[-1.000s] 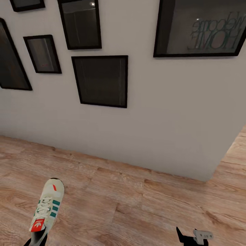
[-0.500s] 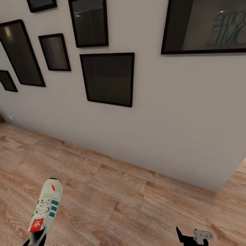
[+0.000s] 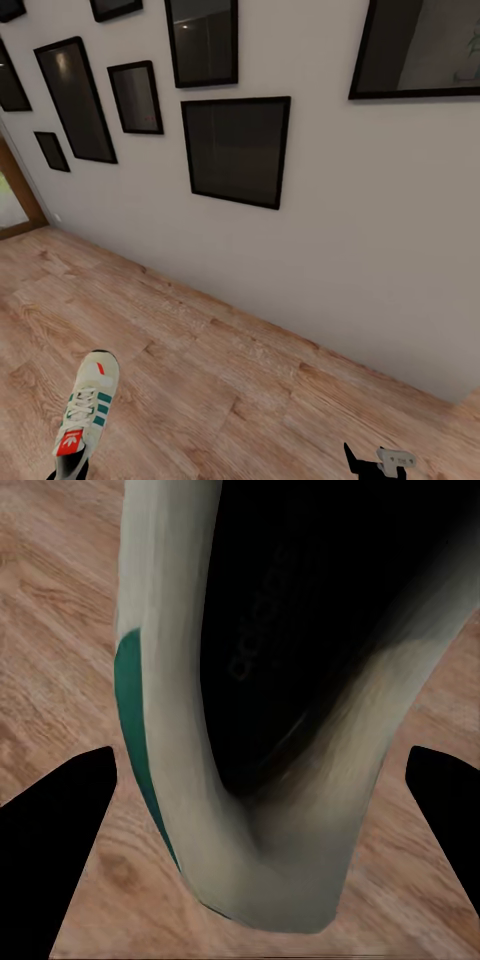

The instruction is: Pick up the two gym shoes and the two sandals from the corridor floor and place them onto the hallstand (shoe rack) in the corridor, making sure they are on the rack and not on the floor. Arrange them so the two gym shoes are next to each other and the two sandals are next to each other.

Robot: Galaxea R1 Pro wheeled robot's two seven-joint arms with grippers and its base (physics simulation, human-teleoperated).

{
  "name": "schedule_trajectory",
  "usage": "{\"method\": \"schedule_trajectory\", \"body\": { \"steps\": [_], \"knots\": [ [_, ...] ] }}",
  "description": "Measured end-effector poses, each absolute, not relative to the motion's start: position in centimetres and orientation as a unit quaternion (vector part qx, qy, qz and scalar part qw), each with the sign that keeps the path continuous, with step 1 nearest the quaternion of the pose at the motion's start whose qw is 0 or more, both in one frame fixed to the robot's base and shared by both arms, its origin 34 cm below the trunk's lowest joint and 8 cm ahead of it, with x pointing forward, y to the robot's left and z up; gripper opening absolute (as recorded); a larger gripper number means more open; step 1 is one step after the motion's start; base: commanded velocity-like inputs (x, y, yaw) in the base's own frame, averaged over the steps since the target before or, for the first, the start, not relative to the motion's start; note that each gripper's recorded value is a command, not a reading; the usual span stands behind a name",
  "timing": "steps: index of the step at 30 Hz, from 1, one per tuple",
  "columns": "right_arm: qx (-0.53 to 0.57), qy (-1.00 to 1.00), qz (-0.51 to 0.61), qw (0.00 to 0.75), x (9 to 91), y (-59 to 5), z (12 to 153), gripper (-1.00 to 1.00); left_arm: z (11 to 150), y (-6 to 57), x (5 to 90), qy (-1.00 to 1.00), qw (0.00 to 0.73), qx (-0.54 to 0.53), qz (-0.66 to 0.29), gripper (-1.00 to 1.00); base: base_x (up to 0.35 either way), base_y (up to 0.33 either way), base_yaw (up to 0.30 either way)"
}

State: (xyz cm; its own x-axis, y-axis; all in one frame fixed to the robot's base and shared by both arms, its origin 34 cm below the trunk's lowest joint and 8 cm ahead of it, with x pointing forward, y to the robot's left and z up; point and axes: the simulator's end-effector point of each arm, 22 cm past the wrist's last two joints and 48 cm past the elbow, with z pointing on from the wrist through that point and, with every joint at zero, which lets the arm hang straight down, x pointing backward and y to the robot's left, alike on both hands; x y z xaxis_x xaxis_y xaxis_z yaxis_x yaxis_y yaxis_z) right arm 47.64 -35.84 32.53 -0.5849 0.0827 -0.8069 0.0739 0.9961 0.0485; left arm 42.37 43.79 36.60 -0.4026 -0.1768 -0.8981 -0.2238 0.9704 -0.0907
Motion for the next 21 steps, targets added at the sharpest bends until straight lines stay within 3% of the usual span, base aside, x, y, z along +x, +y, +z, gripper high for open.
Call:
{"method": "schedule_trajectory", "body": {
  "steps": [14,21],
  "knots": [
    [0.044,0.893,0.005,0.447,47.27,-35.82,32.03,1.0,36.14,43.7,42.08,0.841,0.527,-0.119,0.022,-1.0,0.007,0.0,0.244],
    [0.044,0.895,0.005,0.445,47.09,-35.81,31.81,1.0,35.98,43.76,41.91,0.842,0.525,-0.12,0.023,-1.0,0.249,0.0,0.244]
  ]
}}
